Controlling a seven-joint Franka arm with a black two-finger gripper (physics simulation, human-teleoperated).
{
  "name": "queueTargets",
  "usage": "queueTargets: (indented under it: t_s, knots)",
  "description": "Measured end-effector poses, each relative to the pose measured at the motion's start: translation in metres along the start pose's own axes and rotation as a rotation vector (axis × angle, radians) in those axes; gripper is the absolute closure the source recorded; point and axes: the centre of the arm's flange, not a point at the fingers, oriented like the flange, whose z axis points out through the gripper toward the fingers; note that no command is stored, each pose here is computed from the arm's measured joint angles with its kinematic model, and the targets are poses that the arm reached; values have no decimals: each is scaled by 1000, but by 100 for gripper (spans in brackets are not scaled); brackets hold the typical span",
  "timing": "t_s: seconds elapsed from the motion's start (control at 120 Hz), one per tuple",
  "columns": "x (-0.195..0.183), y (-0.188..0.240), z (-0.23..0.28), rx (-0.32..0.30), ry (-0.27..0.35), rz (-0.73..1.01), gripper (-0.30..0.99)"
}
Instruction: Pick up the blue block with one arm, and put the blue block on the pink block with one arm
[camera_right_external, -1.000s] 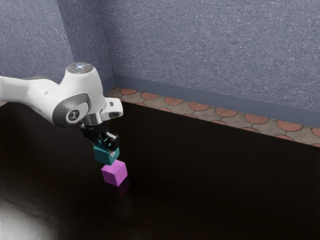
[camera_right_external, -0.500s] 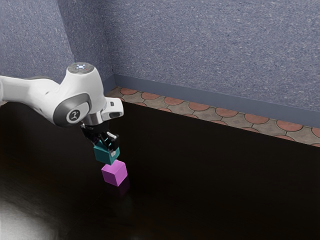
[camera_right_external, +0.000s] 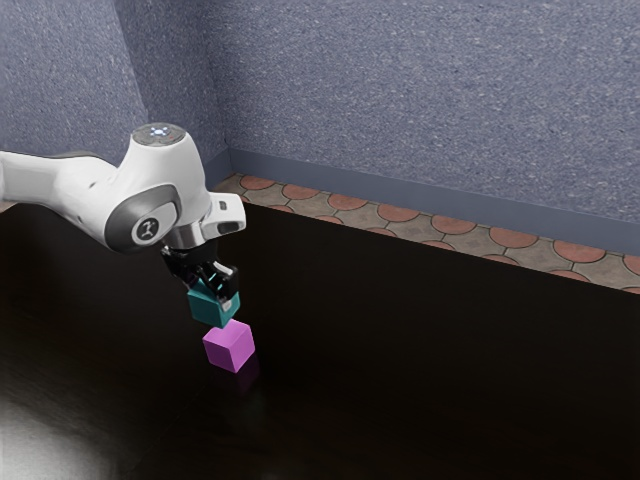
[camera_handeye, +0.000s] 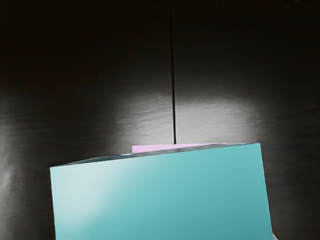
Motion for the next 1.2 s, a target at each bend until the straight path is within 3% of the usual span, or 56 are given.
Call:
queueTargets:
  t_s: [0.375,0.7,1.025,1.2]
  knots:
    - [1,0,0,-12,2,-13,37]
    - [2,6,-1,-32,9,-5,11]
    - [20,2,-32,-38,25,-6,4]
    - [25,1,-47,-39,-5,-6,3]
